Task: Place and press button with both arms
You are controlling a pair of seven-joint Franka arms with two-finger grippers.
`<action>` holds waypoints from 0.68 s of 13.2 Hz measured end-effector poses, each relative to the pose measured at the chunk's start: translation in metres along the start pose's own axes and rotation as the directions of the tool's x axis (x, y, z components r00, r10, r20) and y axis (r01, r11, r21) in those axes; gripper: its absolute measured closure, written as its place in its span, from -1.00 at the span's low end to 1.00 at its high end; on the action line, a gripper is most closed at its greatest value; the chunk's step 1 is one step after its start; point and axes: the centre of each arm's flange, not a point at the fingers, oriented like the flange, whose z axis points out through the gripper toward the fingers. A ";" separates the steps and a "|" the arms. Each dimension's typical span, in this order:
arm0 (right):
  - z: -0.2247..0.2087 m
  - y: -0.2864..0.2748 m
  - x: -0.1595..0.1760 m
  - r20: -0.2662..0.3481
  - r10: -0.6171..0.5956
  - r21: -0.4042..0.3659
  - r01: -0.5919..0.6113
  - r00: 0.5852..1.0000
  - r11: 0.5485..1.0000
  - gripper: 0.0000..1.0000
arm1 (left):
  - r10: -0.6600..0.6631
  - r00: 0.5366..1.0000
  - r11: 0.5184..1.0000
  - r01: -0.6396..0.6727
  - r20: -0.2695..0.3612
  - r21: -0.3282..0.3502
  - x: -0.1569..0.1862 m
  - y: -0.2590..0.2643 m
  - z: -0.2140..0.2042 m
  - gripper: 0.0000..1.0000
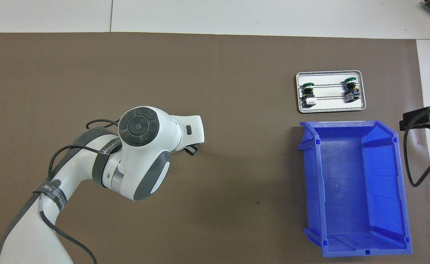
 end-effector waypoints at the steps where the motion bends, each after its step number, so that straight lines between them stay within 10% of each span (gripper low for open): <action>1: 0.000 0.000 0.000 0.000 0.000 0.000 0.000 1.000 1.000 -1.00 | 0.004 1.000 1.000 -0.004 0.016 0.011 0.000 0.002 0.009 0.98; 9: 0.000 0.000 0.000 0.000 0.000 0.000 0.000 1.000 1.000 -1.00 | 0.010 1.000 0.999 -0.011 0.019 0.036 0.003 0.006 0.008 0.98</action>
